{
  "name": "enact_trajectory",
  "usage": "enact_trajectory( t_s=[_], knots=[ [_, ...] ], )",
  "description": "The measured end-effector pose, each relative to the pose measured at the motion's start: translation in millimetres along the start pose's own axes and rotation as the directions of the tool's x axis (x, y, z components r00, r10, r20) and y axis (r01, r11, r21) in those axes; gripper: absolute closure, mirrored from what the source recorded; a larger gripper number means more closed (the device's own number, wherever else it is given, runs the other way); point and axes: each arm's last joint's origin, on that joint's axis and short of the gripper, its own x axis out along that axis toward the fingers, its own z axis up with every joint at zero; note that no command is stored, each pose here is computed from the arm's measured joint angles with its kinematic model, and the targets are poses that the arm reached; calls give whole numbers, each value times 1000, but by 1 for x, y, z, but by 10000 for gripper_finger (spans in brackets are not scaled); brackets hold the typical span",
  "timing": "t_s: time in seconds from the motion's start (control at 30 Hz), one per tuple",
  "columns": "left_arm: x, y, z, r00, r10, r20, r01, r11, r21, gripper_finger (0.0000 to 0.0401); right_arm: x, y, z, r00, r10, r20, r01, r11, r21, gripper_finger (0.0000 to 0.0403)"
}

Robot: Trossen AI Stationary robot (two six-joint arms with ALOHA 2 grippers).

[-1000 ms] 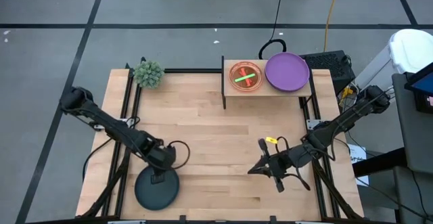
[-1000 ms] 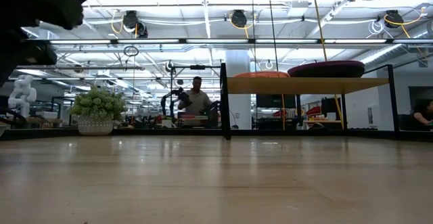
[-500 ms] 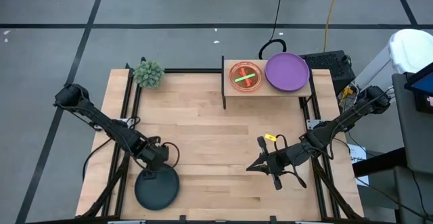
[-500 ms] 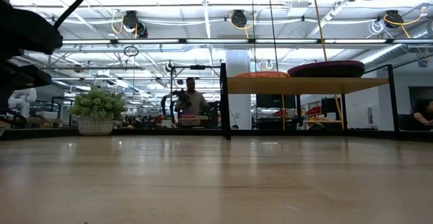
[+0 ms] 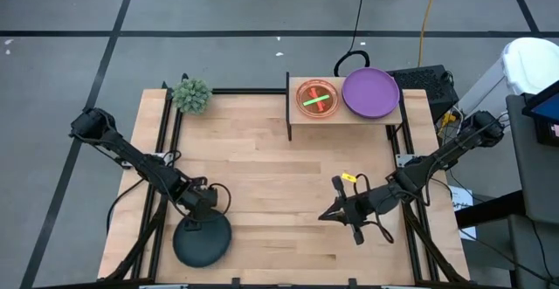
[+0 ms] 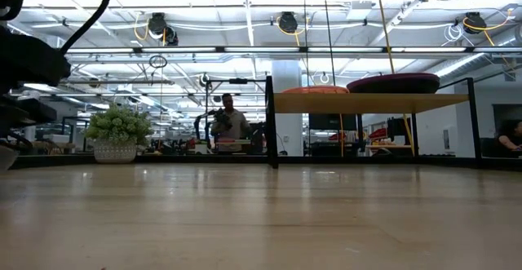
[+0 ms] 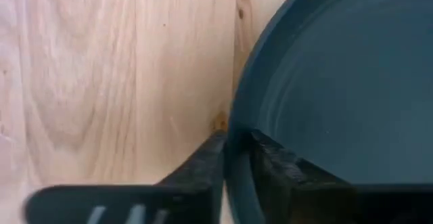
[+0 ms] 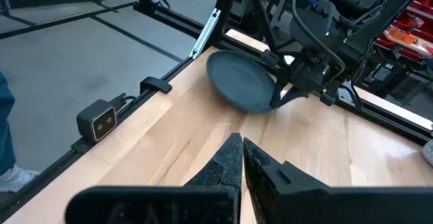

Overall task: Place and stack plates onto a shelf
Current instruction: Stack the black plate on the violet plate on the shelf

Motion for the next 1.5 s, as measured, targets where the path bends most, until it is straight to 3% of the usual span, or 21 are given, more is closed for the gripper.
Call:
enact_trajectory(
  t_s=[0.17,0.53,0.87,1.2,1.3,1.5],
  knots=[
    [-1,-2,2,1000,-21,18,21,1000,15,389,1,-5,-1,1000,-18,-6,18,1000,6,403],
    [-7,-9,13,996,-36,86,45,993,-105,391,3,-14,-3,999,-53,-15,53,998,19,403],
    [-42,-18,52,983,-38,182,86,960,-265,391,4,-22,-4,997,-79,-18,80,993,82,403],
    [-90,-3,103,924,15,382,155,899,-411,391,-13,-36,5,992,-123,38,112,971,213,403],
    [-103,4,113,909,39,416,170,874,-454,391,-21,-38,15,995,-70,64,53,969,240,403],
    [-119,18,125,873,119,473,206,789,-579,391,-35,-44,44,999,20,-32,-7,937,349,403]
  ],
)
